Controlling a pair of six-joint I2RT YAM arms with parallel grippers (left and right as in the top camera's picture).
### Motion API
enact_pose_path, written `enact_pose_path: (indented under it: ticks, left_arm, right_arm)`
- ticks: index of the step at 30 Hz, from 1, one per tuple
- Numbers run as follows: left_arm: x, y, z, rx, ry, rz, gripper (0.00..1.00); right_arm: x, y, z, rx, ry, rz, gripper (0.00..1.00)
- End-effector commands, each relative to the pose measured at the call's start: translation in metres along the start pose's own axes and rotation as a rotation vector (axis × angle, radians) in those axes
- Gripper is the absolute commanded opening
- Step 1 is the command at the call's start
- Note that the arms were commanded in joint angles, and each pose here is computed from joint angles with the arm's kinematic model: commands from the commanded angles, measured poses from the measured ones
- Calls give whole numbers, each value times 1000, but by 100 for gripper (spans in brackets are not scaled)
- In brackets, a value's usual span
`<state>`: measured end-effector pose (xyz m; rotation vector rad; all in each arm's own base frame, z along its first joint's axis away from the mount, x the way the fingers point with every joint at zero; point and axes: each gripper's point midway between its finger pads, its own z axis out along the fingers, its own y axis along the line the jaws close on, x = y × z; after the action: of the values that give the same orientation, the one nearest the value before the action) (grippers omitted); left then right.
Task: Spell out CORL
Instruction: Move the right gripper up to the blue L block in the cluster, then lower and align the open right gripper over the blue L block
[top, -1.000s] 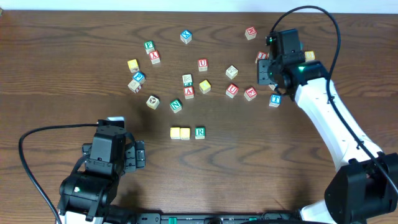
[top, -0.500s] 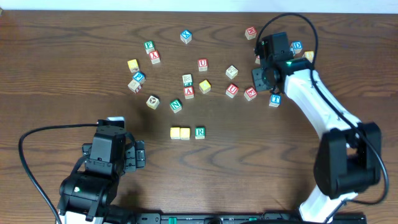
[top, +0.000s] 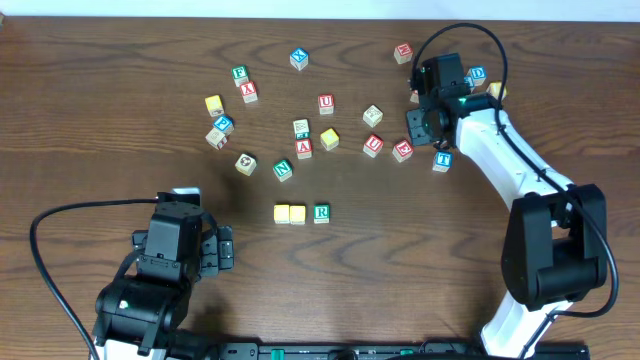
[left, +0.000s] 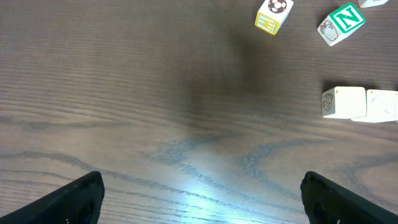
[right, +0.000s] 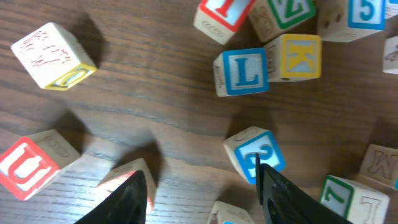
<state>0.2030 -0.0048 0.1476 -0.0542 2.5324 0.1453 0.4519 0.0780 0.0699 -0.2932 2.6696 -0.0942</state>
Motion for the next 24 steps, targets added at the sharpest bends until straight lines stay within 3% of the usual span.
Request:
enact_pose_path:
  ticks: [1,18,24]
  left_arm:
    - [0,1,0,-5,0,-13,99]
    - [0,1,0,-5,1,-13,99]
    - [0,1,0,-5,0,-13,99]
  right_arm:
    - [-10,-15,-4,25,-28,7,51]
    - [-31,-31,-2,46,-113,25,45]
    - [-32,-27,24,37,-52,18,40]
